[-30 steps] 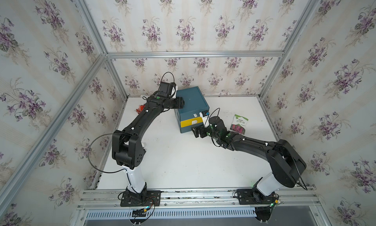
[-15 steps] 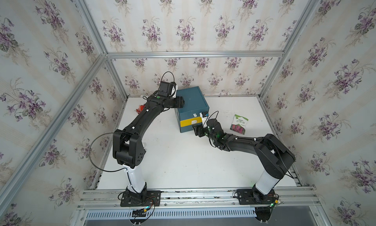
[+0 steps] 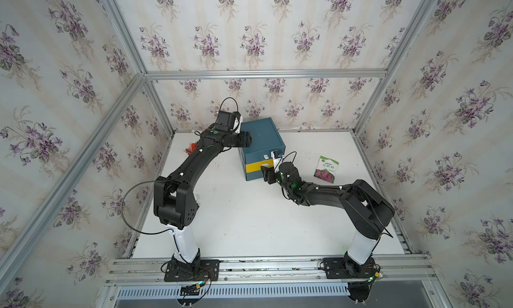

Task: Take the seed bags out of the drawer
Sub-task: Adjust the storage box at the center of the board, then open the drawer in the storage box.

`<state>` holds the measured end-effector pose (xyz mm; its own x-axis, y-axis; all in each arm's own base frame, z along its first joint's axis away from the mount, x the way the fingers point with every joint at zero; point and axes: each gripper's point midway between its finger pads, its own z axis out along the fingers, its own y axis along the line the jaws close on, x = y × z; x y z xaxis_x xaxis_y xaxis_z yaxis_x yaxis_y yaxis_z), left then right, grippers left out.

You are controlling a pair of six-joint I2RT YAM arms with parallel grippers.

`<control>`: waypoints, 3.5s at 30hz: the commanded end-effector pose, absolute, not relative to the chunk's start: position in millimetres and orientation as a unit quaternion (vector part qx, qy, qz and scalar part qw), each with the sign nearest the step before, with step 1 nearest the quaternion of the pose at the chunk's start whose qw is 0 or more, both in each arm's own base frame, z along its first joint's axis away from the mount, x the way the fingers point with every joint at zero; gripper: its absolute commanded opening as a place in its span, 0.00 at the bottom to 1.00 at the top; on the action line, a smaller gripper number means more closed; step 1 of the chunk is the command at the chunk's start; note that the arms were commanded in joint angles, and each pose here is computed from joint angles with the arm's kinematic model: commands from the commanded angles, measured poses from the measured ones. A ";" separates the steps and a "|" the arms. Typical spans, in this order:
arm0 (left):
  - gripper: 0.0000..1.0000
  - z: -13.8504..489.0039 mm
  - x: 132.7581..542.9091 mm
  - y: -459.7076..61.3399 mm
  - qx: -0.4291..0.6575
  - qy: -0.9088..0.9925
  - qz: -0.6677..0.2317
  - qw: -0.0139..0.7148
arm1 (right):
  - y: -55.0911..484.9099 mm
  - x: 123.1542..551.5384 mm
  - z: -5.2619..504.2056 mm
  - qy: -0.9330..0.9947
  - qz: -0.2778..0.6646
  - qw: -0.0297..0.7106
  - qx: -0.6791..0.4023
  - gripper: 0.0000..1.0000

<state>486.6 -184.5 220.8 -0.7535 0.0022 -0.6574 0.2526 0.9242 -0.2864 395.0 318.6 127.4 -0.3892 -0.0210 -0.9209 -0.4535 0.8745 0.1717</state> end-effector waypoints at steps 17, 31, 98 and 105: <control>0.68 180.2 448.8 -167.2 0.093 0.956 -0.142 0.240 | 329.5 411.0 140.0 0.786 0.207 0.565 -0.143 0.78; 0.68 176.7 446.9 -163.8 0.100 0.955 -0.150 0.234 | 343.1 423.0 141.4 0.776 0.211 0.574 -0.154 0.38; 0.69 191.9 448.3 -154.3 0.093 0.951 -0.158 0.248 | 300.0 296.5 114.6 0.823 0.195 0.507 -0.167 0.09; 0.68 191.6 446.9 -154.9 0.095 0.952 -0.158 0.246 | 291.5 284.1 107.1 0.830 0.189 0.497 -0.166 0.10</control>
